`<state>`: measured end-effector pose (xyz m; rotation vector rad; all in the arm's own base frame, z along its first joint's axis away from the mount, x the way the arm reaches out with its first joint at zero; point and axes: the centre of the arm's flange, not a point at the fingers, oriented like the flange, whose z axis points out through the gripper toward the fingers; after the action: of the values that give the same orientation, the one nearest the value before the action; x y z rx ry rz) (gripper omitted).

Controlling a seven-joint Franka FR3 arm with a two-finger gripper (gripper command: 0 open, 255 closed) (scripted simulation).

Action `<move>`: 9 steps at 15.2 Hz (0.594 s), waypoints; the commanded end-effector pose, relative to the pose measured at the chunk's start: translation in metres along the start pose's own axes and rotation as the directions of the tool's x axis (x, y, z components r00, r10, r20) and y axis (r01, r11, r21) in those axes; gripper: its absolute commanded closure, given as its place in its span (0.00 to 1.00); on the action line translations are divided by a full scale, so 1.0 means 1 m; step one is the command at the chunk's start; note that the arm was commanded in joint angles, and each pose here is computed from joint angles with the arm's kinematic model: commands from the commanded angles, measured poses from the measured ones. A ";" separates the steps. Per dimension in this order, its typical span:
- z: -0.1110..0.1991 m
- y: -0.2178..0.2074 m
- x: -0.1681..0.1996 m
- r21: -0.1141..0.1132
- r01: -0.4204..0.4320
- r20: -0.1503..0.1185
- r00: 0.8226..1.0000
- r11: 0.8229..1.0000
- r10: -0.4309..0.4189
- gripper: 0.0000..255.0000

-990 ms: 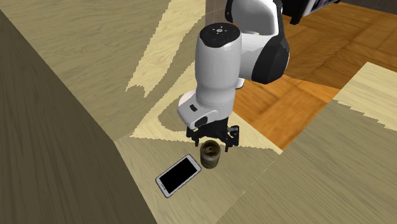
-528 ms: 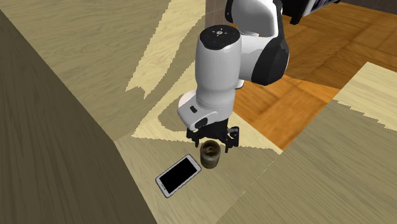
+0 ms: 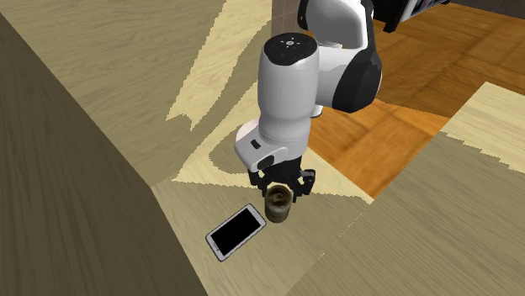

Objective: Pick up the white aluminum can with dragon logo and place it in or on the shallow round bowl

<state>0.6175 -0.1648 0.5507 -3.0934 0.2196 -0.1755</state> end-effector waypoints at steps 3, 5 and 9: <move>-0.005 -0.001 0.001 0.001 0.001 0.001 1.000 1.000 -0.001 1.00; -0.015 -0.001 0.002 0.001 0.001 0.001 1.000 1.000 -0.001 1.00; -0.036 -0.002 0.004 0.001 0.001 0.001 1.000 1.000 -0.001 1.00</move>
<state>0.6177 -0.1646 0.5820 -3.0927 0.2178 -0.1737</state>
